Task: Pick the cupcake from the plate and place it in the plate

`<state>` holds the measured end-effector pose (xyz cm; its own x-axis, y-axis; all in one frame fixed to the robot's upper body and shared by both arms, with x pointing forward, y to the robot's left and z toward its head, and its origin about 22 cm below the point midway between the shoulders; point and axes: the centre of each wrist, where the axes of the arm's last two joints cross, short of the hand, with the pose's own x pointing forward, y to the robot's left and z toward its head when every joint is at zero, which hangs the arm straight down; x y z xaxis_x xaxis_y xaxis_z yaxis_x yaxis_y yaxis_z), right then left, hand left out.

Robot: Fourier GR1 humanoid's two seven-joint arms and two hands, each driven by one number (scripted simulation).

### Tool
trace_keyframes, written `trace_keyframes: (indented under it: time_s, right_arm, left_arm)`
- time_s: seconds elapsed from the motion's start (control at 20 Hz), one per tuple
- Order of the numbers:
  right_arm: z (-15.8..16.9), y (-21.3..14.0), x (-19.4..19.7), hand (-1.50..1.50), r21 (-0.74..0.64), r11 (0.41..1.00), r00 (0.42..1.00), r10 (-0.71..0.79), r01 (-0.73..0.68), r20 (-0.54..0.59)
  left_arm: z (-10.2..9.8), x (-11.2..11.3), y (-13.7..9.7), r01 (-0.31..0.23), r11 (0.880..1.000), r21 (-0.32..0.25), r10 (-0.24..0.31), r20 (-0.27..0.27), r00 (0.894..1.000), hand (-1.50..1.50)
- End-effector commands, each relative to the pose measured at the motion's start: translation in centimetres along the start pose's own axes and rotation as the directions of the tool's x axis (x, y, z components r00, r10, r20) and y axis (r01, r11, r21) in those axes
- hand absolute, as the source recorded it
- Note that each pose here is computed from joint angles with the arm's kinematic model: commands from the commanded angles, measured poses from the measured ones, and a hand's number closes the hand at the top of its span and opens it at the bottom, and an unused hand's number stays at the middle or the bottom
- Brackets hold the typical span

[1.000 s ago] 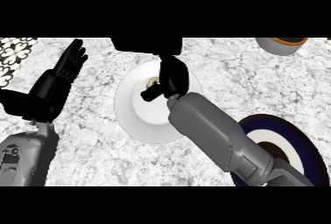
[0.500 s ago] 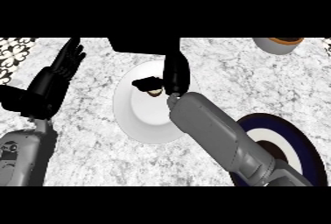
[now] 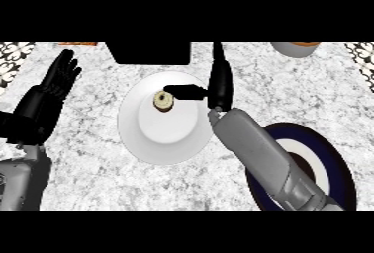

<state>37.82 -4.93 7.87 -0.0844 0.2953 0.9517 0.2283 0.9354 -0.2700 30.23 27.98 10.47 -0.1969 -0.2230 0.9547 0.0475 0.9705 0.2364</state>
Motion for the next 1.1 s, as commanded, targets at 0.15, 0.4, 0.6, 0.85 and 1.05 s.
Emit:
trace_keyframes:
  time_s: [0.15, 0.4, 0.6, 0.85, 1.05]
  right_arm:
    - [1.5, -6.1, -3.6, -1.5, -0.014, 0.999, 0.998, -0.051, 0.052, 0.035]
    - [2.8, -12.3, -6.1, -1.5, 0.033, 0.999, 0.999, -0.015, 0.014, 0.033]
    - [3.3, -15.4, -5.4, -1.5, 0.015, 0.999, 0.998, 0.028, -0.029, 0.054]
    - [3.5, -19.3, -7.2, -1.5, 0.021, 1.0, 0.998, 0.001, -0.002, 0.062]
    - [2.5, -20.5, -8.5, -1.5, -0.019, 0.997, 0.994, 0.073, -0.071, 0.08]
  left_arm:
    - [0.0, -0.6, 2.1, -0.004, 1.0, 0.026, 0.005, -0.019, 1.0, 0.0]
    - [0.0, 0.1, -0.5, 0.005, 1.0, 0.03, -0.005, -0.008, 1.0, 0.0]
    - [-0.5, -0.4, -0.7, 0.003, 1.0, 0.028, -0.003, -0.005, 1.0, 0.0]
    - [0.6, -0.3, 1.2, 0.009, 1.0, 0.015, -0.009, -0.008, 1.0, 0.0]
    - [2.1, -0.4, 1.4, 0.004, 1.0, 0.019, -0.004, 0.011, 1.0, 0.0]
